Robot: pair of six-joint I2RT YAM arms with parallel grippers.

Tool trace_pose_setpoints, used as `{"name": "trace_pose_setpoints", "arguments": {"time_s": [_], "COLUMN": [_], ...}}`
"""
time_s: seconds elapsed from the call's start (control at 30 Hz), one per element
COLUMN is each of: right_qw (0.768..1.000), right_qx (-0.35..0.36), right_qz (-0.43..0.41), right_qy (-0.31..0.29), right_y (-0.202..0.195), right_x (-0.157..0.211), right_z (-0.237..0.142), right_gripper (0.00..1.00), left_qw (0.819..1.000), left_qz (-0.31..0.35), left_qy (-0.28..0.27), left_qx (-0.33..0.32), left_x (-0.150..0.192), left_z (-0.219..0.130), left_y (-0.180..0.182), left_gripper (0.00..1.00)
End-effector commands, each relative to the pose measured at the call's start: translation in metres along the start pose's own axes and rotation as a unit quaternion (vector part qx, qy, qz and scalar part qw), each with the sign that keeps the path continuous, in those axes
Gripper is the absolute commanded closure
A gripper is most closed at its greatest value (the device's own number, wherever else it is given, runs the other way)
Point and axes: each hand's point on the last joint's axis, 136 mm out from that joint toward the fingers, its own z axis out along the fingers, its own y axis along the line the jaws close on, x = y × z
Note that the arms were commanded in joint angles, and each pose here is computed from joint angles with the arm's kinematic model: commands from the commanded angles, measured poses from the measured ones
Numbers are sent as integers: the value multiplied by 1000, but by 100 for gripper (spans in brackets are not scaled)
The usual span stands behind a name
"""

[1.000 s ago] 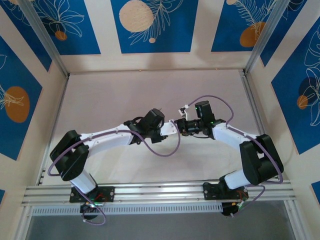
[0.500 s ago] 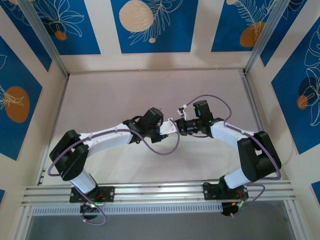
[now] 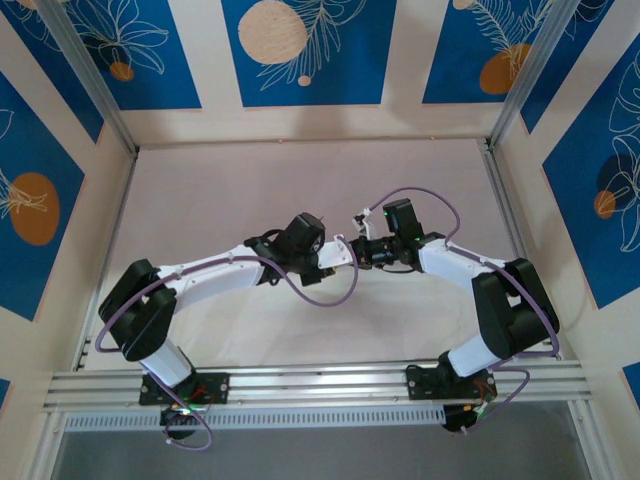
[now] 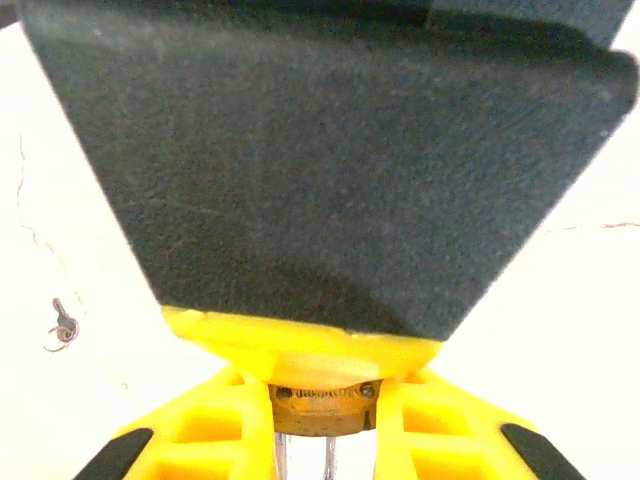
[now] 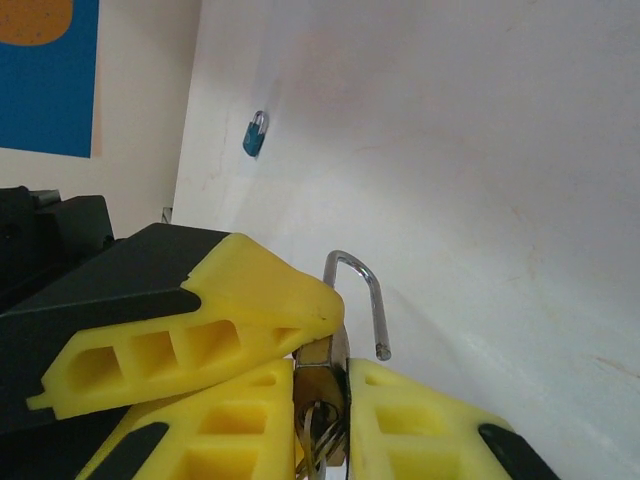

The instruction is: Unlock with the key

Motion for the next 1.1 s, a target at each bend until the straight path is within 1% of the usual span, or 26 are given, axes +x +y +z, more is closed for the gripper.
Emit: {"name": "trace_pose_setpoints", "arguments": {"time_s": [0.0, 0.2, 0.3, 0.33, 0.37, 0.47, 0.57, 0.67, 0.7, 0.77, 0.87, 0.97, 1.07], "right_qw": [1000, 1000, 1000, 1000, 1000, 999, 999, 999, 999, 998, 997, 996, 994], "right_qx": [-9, -1, 5, 7, 9, 12, 15, 6, -2, -17, -38, -55, -72], "right_qz": [-2, -1, -1, -2, -2, -1, -2, 7, 11, 18, 31, 45, 58], "right_qy": [6, -9, -16, -19, -21, -30, -41, -49, -50, -52, -54, -61, -62], "right_y": [7, 7, 6, 6, 6, 5, 4, 5, 6, 10, 15, 19, 23], "right_x": [-1, -6, -8, -9, -10, -13, -18, -23, -24, -26, -29, -34, -37], "right_z": [1, -2, -5, -6, -7, -11, -16, -22, -23, -25, -27, -30, -32], "right_gripper": [88, 90, 91, 91, 91, 91, 92, 92, 92, 92, 92, 92, 92], "left_qw": [999, 999, 999, 999, 998, 998, 997, 994, 992, 990, 983, 976, 970], "left_qz": [-4, -4, -5, -4, -4, -2, -4, -28, -39, -55, -80, -109, -144], "left_qy": [-49, -47, -47, -47, -47, -43, -40, -33, -24, -6, -2, -18, -55], "left_qx": [-5, -13, -22, -27, -30, -41, -60, -100, -119, -133, -164, -188, -190], "left_x": [-31, -30, -28, -27, -26, -23, -18, -5, 2, 16, 25, 26, 23], "left_z": [-17, -19, -22, -23, -23, -28, -36, -43, -43, -39, -31, -25, -23], "left_y": [10, 13, 14, 16, 16, 18, 25, 42, 50, 56, 65, 74, 77], "left_gripper": [82, 71, 57, 48, 43, 35, 32, 32, 32, 32, 31, 30, 29]}}
